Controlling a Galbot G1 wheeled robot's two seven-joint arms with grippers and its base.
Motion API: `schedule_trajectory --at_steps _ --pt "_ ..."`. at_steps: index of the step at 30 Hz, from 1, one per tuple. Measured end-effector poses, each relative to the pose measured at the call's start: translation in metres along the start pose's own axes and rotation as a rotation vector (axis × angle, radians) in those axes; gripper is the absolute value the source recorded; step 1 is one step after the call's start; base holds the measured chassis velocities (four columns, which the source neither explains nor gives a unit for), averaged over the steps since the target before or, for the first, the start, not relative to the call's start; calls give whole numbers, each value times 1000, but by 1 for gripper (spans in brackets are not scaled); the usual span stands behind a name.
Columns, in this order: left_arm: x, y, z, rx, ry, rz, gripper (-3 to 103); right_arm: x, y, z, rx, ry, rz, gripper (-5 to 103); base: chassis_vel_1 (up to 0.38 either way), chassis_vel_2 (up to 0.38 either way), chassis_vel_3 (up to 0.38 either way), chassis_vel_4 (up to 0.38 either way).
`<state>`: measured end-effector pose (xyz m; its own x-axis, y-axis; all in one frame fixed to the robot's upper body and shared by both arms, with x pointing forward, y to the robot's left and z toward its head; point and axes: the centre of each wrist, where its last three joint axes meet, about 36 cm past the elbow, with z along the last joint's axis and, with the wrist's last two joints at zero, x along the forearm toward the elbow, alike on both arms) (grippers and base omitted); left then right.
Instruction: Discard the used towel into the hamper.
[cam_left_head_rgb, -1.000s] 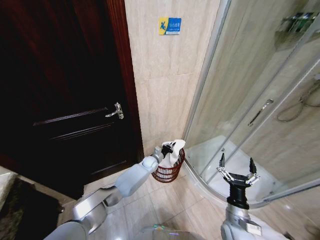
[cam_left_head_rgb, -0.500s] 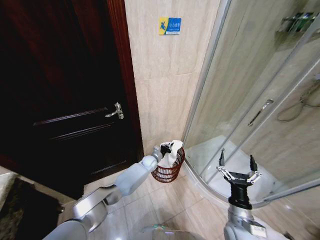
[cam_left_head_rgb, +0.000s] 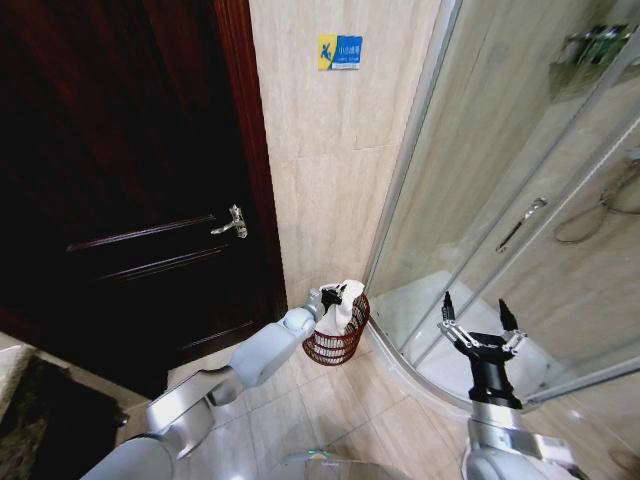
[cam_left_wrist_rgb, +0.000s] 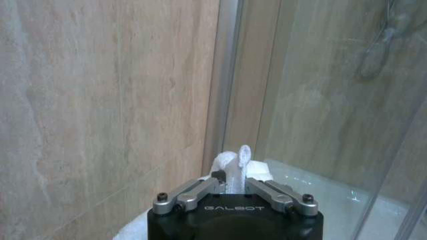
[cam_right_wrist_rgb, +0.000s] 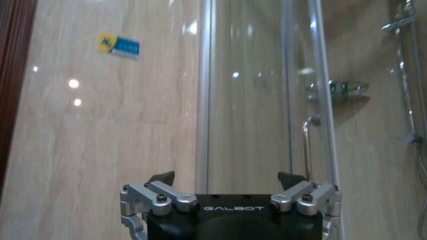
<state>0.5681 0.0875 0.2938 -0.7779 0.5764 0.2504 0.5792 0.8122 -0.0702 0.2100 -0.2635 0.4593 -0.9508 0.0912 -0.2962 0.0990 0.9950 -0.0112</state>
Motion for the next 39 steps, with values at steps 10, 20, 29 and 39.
schedule_trajectory --at_steps 10,20,29,39 --pt "-4 0 -4 1 -7 -1 2 10 14 10 69 52 -15 100 0 0 0 0" --pt "-2 1 -7 -9 50 -1 2 10 20 6 56 44 -8 100 0 0 0 0" --pt "-7 2 -10 -11 63 3 2 6 24 9 66 42 15 100 0 0 0 0" --pt "-5 7 -3 -36 114 -32 2 -9 29 4 30 9 32 100 0 0 0 0"
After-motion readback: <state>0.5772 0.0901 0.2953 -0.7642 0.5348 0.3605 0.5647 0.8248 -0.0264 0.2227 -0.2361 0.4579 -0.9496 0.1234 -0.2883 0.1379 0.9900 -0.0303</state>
